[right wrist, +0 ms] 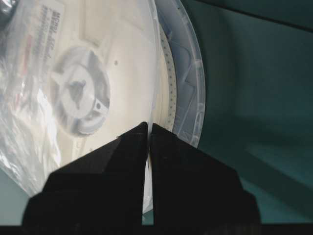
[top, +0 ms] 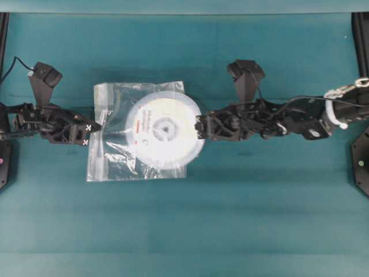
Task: Take out the reel from the clear zip bag.
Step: 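Pull the reel rightward out of the bag while the left gripper holds it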
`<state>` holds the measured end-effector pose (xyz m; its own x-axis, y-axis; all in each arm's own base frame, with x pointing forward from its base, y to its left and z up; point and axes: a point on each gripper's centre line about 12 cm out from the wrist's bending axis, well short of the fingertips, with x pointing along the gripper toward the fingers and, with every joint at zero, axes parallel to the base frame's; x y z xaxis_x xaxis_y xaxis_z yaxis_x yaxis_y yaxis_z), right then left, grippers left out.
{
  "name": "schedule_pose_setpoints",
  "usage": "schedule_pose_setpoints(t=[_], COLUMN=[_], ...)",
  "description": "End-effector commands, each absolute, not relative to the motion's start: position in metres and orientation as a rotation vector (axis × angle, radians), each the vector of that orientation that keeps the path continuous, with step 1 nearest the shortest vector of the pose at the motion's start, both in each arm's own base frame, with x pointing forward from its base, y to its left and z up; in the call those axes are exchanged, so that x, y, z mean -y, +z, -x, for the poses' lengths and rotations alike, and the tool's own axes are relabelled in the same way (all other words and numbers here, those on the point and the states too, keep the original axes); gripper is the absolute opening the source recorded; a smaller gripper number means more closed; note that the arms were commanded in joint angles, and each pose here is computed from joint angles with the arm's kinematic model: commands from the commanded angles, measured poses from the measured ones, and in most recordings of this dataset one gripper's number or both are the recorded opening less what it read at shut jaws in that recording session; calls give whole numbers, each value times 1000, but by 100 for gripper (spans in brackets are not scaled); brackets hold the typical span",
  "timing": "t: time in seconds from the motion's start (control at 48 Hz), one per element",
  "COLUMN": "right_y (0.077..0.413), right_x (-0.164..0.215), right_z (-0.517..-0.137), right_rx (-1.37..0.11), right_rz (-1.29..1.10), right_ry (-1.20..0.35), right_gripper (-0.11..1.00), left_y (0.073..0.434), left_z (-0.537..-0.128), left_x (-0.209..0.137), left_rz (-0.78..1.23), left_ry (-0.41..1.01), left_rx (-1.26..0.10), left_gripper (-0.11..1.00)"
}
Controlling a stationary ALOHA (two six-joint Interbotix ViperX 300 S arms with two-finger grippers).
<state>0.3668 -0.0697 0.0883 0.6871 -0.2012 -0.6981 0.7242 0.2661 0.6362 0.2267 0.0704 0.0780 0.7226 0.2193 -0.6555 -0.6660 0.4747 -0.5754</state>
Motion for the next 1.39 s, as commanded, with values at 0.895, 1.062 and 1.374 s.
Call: schedule_pose_setpoints(t=[0.895,1.062,1.374], right_y=[97,97,97], right_x=[60,58,55], right_z=[-299,-286,-264], right_rx=[-555,-556,-557], right_rz=[-1174,-1182,-1196], right_ry=[-708,-717,-731], right_gripper=[1,1,1], left_y=[80,80,80], left_z=[-230,-230,-230], left_x=[-71,-71,-71], left_rz=[924,924,924], left_ry=[568,568,568], left_rx=[-536,-536,-536], left_gripper=[-1,-1,-1])
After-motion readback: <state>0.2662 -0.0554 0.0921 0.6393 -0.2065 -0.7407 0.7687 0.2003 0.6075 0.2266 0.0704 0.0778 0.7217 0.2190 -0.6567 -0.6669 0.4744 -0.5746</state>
